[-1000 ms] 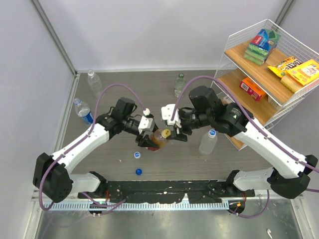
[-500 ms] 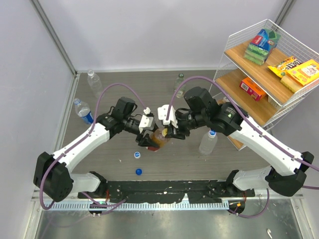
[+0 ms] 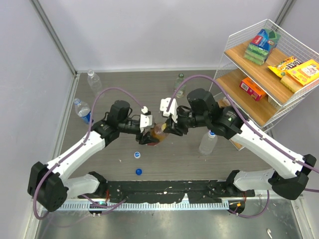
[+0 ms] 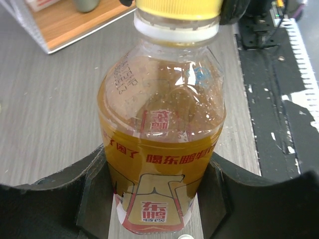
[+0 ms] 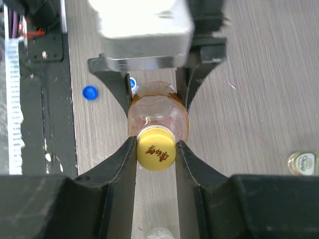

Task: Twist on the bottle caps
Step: Screw the bottle cap onto the plastic bottle.

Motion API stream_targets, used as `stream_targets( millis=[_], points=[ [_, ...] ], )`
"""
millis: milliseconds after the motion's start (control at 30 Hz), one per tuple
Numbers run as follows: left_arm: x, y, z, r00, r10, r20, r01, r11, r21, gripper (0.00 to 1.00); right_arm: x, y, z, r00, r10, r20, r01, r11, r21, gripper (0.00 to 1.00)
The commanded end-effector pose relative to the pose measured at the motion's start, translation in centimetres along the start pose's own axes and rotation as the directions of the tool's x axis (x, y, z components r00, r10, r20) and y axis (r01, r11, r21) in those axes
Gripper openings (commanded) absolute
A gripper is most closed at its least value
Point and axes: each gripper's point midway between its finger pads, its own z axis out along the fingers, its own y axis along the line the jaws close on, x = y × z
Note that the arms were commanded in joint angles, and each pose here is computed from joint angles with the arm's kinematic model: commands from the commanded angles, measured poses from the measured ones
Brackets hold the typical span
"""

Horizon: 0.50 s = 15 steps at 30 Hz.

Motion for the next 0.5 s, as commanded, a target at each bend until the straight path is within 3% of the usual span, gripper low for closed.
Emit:
stream_targets(
  millis=[0,100,167,333,467],
  points=[
    [-5.1,3.5,-2.2,0.99,0.095,0.107,-0.064,0.963,-0.262,0.02,-0.2,-0.7,1.2,0.961,0.268,0.07,-0.274,0.956,0.106,0.01],
    [-6.1,3.6,-3.0,0.984,0.136,0.118,-0.089,0.937,-0.338,0.01,0.0,-1.7,2.7,0.894,0.436,0.102,-0.447,0.882,0.151,0.01],
    [-6.6,4.3,-3.1,0.983,0.15,0.107,-0.094,0.908,-0.409,0.01,0.1,-1.8,3.5,0.809,0.577,0.112,-0.588,0.792,0.164,0.01],
    [-7.4,5.9,-2.9,0.98,0.177,0.094,-0.091,0.813,-0.575,0.01,1.6,-3.5,4.3,0.691,0.71,0.136,-0.714,0.64,0.285,0.01],
    [-8.1,5.9,-2.2,0.971,0.205,0.125,-0.079,0.763,-0.641,0.01,4.4,-5.0,5.5,0.543,0.812,0.212,-0.805,0.433,0.405,0.01]
  ],
)
